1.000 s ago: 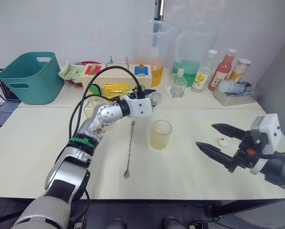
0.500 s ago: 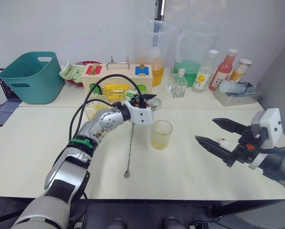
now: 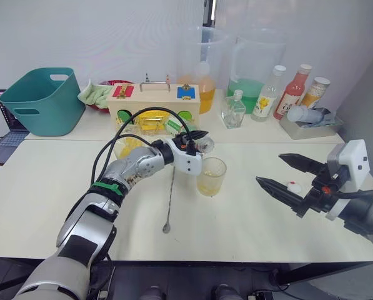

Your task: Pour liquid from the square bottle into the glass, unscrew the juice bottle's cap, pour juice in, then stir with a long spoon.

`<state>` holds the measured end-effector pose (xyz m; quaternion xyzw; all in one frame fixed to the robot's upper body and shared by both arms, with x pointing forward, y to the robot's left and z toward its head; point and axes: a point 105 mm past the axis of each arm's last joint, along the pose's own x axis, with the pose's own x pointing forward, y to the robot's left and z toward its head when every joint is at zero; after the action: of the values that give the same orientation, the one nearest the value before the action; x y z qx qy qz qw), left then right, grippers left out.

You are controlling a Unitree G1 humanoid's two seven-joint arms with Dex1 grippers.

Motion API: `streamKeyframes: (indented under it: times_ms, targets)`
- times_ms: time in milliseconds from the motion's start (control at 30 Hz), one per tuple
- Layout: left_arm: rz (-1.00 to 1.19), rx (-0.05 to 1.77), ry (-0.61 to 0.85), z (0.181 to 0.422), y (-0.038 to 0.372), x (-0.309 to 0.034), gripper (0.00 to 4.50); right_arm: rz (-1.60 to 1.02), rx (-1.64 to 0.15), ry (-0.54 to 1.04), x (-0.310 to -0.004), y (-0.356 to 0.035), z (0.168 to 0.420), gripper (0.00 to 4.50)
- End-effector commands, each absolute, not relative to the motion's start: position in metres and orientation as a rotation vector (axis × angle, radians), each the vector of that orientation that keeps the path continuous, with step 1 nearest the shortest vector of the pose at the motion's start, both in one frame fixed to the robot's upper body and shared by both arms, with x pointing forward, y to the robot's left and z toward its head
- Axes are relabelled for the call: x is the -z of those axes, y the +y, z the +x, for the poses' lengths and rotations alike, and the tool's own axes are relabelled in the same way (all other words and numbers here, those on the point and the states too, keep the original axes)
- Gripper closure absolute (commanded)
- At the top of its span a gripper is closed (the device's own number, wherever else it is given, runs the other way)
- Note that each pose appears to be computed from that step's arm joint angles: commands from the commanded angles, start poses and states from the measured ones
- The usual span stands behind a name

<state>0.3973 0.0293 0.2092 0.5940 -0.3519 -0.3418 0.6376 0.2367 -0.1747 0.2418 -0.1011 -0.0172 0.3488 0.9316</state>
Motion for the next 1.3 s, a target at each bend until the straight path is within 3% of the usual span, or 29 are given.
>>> streamKeyframes:
  times_ms: [33, 667, 1300]
  targets:
    - [1.369, 0.725, -0.900, 0.394, 0.026, -0.229, 2.97, -0.230, -0.722, -0.081, -0.253, -0.173, 0.235, 0.04]
    - [1.386, 0.730, -0.906, 0.393, 0.023, -0.225, 2.97, -0.235, -0.718, -0.083, -0.253, -0.174, 0.237, 0.04]
    - [1.513, 0.686, -1.023, 0.387, 0.014, -0.235, 2.97, -0.227, -0.716, -0.083, -0.251, -0.171, 0.238, 0.04]
